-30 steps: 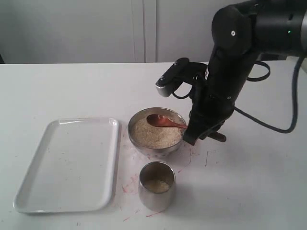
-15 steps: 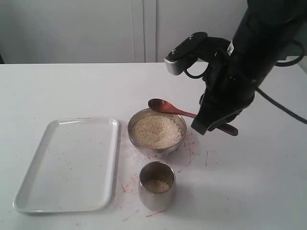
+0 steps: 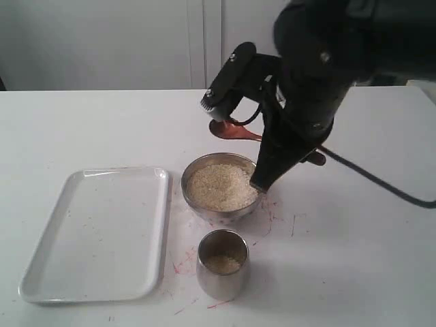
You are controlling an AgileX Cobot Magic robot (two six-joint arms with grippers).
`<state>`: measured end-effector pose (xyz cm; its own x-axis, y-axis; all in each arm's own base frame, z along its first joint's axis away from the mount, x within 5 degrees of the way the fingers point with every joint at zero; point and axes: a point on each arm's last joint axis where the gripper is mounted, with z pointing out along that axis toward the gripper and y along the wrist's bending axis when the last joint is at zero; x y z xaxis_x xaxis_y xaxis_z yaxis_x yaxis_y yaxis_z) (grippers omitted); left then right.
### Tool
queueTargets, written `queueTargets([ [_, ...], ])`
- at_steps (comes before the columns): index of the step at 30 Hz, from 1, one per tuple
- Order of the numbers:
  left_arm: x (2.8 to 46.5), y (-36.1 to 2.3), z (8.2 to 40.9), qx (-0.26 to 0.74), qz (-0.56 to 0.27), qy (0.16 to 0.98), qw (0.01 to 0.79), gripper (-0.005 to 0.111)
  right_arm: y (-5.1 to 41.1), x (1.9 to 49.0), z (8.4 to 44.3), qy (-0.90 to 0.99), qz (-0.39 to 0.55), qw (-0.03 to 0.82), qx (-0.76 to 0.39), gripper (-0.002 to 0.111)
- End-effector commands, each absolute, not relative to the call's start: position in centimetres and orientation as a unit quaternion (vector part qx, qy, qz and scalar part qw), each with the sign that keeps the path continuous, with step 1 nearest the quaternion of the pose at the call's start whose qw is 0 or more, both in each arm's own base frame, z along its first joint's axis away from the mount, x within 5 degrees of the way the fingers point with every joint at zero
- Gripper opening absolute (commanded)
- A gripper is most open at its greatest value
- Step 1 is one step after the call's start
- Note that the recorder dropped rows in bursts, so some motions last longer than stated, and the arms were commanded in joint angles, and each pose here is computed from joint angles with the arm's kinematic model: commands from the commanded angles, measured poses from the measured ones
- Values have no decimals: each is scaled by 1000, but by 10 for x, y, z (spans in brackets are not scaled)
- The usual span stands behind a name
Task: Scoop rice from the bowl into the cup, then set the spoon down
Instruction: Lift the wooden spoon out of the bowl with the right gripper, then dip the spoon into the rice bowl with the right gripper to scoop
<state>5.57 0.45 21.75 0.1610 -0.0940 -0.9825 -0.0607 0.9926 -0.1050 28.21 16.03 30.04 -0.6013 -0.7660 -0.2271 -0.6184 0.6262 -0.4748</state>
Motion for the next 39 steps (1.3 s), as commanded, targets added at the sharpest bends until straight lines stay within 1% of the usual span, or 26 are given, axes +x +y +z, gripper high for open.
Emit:
queueTargets([
  [1, 55, 4, 220, -61, -17, 643, 763, 14, 174, 290, 284, 844, -293, 206, -399, 0],
  [7, 55, 4, 220, -61, -17, 643, 763, 14, 189, 298, 257, 821, -330, 176, -432, 0],
  [14, 55, 4, 220, -61, -17, 643, 763, 14, 177, 292, 228, 780, -378, 146, -477, 0],
  [16, 55, 4, 220, -61, -17, 643, 763, 14, 175, 290, 220, 773, -380, 155, -483, 0],
  [21, 55, 4, 220, -61, -17, 643, 763, 14, 177, 281, 212, 761, -371, 221, -484, 0],
  [23, 55, 4, 220, -61, -17, 643, 763, 14, 178, 278, 209, 752, -370, 226, -497, 0],
  [26, 55, 4, 220, -61, -17, 643, 763, 14, 177, 277, 204, 734, -384, 235, -508, 0],
  [28, 55, 4, 220, -61, -17, 643, 763, 14, 176, 279, 204, 721, -401, 256, -504, 0],
  [31, 55, 4, 220, -61, -17, 643, 763, 14, 174, 279, 202, 700, -417, 265, -516, 0],
  [39, 55, 4, 220, -61, -17, 643, 763, 14, 175, 278, 198, 684, -416, 267, -537, 0],
])
